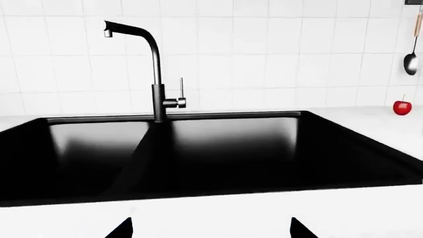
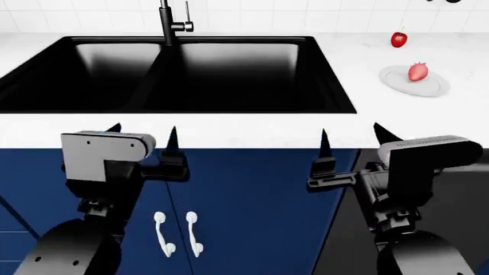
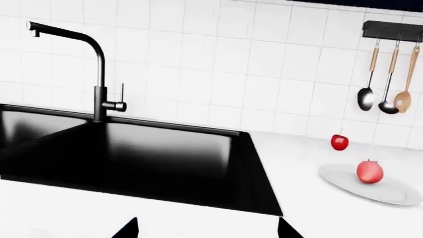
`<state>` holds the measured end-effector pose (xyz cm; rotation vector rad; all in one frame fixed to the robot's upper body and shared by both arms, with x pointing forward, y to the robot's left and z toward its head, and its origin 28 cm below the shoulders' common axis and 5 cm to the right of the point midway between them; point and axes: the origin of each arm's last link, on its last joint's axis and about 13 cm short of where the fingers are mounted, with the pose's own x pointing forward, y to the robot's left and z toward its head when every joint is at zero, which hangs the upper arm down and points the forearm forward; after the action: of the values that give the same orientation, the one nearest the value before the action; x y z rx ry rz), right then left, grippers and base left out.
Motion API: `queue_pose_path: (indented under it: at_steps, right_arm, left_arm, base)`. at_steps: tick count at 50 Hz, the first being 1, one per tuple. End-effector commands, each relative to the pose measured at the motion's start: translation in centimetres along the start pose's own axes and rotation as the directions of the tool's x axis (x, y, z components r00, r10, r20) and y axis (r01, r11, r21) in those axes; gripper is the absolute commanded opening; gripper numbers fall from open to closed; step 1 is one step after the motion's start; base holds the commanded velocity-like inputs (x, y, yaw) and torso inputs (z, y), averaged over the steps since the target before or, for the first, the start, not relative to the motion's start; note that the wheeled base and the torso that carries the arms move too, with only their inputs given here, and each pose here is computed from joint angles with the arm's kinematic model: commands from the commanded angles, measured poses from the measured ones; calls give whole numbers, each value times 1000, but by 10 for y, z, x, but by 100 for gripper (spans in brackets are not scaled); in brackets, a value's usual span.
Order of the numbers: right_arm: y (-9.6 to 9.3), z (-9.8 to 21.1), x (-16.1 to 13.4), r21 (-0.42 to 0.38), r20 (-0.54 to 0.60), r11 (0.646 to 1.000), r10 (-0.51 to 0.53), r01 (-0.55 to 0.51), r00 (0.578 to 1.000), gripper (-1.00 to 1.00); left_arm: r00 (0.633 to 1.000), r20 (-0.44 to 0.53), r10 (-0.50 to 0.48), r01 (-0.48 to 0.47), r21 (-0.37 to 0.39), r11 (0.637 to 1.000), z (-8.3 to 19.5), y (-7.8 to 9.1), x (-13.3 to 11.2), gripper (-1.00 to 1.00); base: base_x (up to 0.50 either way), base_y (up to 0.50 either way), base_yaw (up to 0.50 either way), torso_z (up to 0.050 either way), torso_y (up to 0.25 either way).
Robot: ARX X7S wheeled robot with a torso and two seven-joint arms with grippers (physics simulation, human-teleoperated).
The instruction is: Pick the strawberry from the counter and place it in the sink. Then turn on the sink faucet.
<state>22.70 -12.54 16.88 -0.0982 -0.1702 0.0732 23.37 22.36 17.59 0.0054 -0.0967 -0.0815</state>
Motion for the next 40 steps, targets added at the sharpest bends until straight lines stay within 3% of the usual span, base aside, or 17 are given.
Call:
queue_pose_path:
  at_steps: [1,7,18,30,33,37,40]
  right_arm:
    - [-19,56,18,-42,43,999,14,-12,999,100]
    - [-34,95,41,-27,51,1000,17,-16,999,100]
    - [-52,148,83,-24,35,1000,18,-17,999,100]
    - [-55,198,98,-44,19,998,36,-35,999,100]
    - [-59,210,102,-38,16,999,14,-14,1000,100]
    - [-62,212,102,32,-4,999,-1,1,1000,100]
    - [-63,211,102,26,-16,1000,2,-1,1000,100]
  left_arm:
    - [999,32,-18,19,-45,999,68,1,18,100]
    - [998,49,-26,26,-17,1000,112,-5,46,100]
    - [1000,13,-23,23,4,1000,154,-9,93,100]
    - [1000,26,5,-6,22,1000,216,-6,96,100]
    - [999,33,13,-13,-3,1000,228,-6,100,100]
    - [1000,26,17,-17,-2,1000,226,-7,101,100]
    - [1000,25,15,-15,0,1000,224,-7,100,100]
  base:
    - [0,0,0,0,0]
    - [0,0,0,0,0]
    - [0,0,0,0,0]
    - [0,0,0,0,0]
    - [0,0,0,0,0]
    - [41,0,0,0,0]
    - [500,0,0,0,0]
